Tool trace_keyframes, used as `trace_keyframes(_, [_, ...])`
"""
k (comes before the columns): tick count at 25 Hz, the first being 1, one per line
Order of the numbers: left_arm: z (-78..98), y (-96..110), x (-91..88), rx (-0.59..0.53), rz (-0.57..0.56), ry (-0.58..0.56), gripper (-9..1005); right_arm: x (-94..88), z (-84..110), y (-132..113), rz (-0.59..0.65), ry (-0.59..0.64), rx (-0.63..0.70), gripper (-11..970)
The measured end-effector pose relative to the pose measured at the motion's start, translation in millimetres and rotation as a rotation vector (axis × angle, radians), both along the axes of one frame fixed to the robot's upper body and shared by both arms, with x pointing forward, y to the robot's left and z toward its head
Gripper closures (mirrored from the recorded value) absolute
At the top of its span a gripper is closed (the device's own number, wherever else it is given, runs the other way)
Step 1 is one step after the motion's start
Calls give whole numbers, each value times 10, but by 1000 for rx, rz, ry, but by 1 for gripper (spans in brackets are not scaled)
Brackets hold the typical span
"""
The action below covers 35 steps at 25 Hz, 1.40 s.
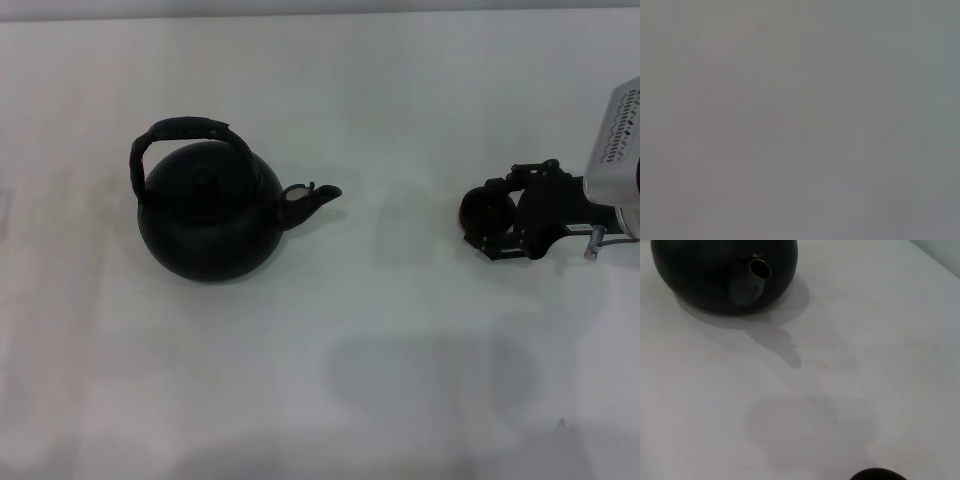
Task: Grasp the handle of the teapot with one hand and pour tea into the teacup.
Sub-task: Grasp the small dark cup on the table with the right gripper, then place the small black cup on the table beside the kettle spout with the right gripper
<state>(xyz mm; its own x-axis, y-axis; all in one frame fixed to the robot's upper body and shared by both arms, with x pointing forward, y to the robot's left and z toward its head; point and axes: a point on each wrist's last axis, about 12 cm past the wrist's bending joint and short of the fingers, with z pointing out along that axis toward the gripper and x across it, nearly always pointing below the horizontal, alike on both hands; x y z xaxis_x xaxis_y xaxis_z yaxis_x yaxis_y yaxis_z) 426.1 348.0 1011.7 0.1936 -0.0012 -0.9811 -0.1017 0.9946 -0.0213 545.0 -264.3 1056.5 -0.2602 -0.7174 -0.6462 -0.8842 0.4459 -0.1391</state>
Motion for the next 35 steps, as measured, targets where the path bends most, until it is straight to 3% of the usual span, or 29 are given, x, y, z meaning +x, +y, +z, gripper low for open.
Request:
trace_keyframes(12, [-3,0,0,0,1,2,315,-2,12,14,16,-1,-1,223])
trace_keyframes(18, [-3,-10,1,1,-9,2,315,2,152,88,52,4,37,219])
trace_keyframes(27, [-6,-35,2,3,-25,4,315,35,372,373,109,-3,70,212])
trace_keyframes(35, [-4,-49,3,4,-37,3,315,75,374,689,161,-33,47,207])
